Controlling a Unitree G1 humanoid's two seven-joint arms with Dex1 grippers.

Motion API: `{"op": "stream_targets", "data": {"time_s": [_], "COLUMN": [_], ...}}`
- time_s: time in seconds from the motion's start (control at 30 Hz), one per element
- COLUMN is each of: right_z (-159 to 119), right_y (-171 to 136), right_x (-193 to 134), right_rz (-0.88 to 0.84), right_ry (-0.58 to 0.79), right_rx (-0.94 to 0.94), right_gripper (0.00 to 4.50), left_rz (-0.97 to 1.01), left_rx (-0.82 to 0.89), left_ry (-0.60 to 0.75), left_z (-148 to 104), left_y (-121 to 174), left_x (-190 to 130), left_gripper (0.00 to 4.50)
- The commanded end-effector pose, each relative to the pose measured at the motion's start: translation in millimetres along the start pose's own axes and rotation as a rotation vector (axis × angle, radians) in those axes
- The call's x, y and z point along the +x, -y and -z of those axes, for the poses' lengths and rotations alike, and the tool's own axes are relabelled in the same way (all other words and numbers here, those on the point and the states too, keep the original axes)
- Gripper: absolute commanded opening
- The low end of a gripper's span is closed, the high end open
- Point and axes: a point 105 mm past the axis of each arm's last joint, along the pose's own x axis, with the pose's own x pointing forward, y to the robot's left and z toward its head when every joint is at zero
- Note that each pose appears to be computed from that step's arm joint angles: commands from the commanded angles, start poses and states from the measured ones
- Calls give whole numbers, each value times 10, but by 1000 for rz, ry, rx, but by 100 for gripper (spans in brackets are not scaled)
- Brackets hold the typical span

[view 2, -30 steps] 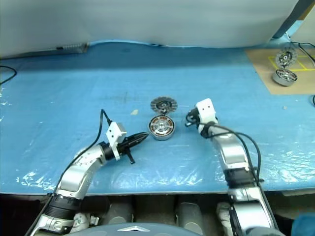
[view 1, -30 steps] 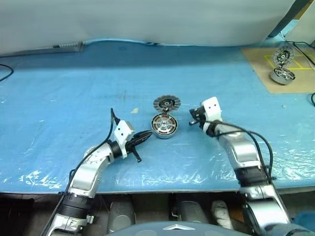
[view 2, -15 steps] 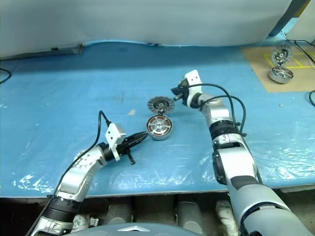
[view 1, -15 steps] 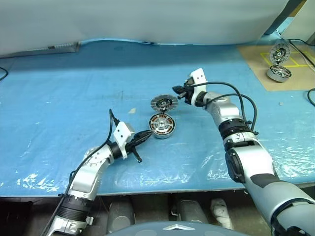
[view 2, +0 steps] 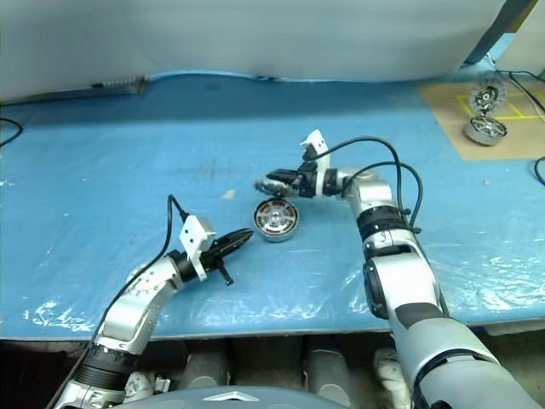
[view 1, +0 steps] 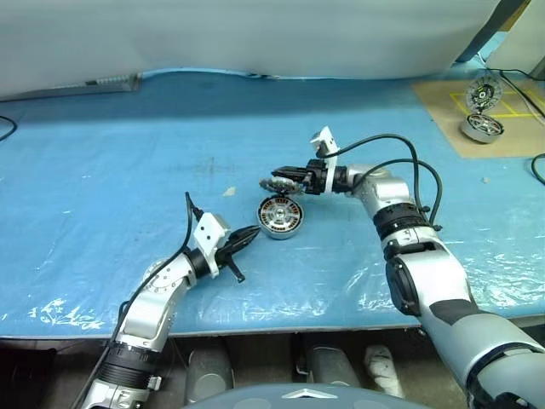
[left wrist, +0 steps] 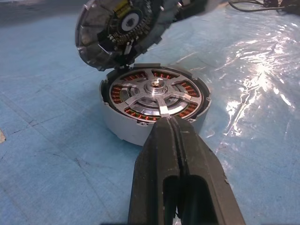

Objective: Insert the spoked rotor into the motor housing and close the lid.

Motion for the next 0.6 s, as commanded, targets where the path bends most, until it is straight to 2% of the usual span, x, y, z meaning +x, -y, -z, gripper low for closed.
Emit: {"op": "stream_targets", "data": {"time_s": [0.03, 0.2, 0.33, 0.43, 0.5, 0.6], "right_z": [59, 326, 428, 237, 9, -108], "right_y": [-198, -441, -471, -403, -293, -250], "right_x": [81, 126, 101, 34, -30, -110], "right_rz": [-43, -55, -19, 76, 215, 354], "right_ry": [26, 14, -7, 76, 158, 174], "right_rx": [8, 28, 5, -37, -100, -174], "right_gripper": [0, 0, 0, 0, 0, 0], "left_rz": [6, 0, 4, 2, -6, -22], "left_rx": [17, 15, 15, 17, 16, 18], "left_ry": [35, 28, 24, 24, 25, 22], "left_z": [-102, -89, -81, -84, -83, -62], "left_y": [4, -29, -32, -36, -47, -64], "left_x": [-17, -37, -39, -42, -52, -76], "left_gripper": [4, 4, 4, 4, 4, 4]}}
